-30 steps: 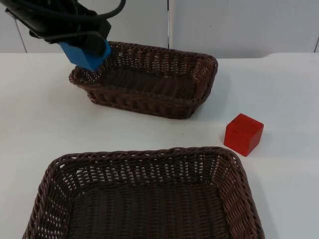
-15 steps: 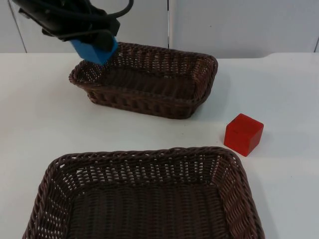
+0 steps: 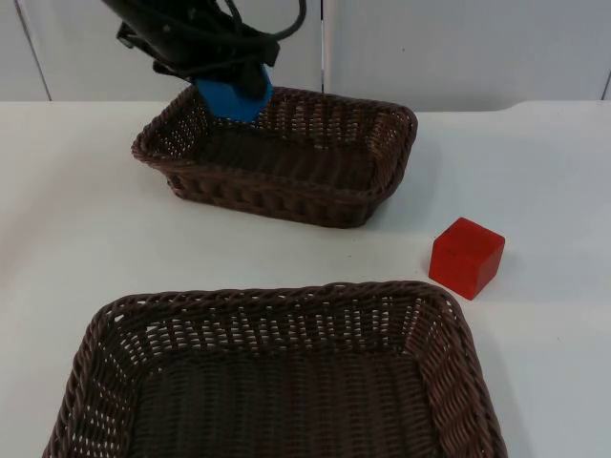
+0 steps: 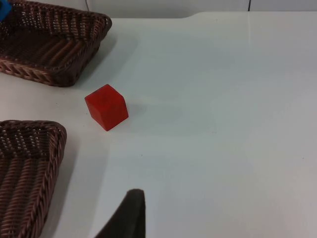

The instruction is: Pick up one cube with the left hand and place it into the upper basket. Pick up one cube with the right hand and place it into the lower basket.

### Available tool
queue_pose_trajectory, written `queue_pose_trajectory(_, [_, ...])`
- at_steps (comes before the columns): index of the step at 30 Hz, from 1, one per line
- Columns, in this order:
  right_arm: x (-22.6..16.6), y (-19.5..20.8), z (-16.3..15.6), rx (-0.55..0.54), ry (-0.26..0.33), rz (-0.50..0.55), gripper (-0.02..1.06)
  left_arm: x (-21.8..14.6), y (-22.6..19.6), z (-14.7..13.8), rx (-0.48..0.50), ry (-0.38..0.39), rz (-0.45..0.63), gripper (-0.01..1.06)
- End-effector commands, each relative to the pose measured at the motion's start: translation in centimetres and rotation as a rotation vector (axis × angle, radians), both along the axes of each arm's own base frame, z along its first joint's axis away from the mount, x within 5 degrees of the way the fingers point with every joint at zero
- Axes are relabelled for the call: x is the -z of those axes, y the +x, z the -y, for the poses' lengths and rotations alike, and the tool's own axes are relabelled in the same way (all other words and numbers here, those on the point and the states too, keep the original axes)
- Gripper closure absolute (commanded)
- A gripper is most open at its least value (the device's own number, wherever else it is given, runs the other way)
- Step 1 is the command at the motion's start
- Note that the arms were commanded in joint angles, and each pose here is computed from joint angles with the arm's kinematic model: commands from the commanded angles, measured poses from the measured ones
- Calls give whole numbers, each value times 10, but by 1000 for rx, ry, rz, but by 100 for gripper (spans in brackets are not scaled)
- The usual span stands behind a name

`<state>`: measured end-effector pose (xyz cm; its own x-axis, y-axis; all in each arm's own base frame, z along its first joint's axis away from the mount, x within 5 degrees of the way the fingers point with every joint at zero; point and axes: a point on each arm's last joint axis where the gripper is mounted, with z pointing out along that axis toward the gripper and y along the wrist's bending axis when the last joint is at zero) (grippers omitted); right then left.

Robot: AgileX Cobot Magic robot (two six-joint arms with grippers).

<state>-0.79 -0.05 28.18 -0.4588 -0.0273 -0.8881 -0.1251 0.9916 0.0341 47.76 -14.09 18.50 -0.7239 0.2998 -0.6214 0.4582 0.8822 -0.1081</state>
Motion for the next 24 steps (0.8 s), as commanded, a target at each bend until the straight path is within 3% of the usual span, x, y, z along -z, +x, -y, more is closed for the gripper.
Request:
queue_pose_trajectory(1, [2, 0, 0, 7, -3, 1, -1, 7, 10, 3, -8, -19, 2, 105])
queue_pose_trajectory(13, [2, 0, 0, 7, -3, 1, -1, 56, 23, 5, -22, -12, -42, 105])
queue_pose_trajectory(21, [2, 0, 0, 7, -3, 1, -1, 62, 24, 6, -25, -14, -38, 104])
queue_pose_trajectory(23, [2, 0, 0, 7, -3, 1, -1, 62, 25, 7, -26, -15, -31, 97])
queue_pose_trajectory(24, [2, 0, 0, 7, -3, 1, -1, 62, 24, 8, -25, -16, -32, 86])
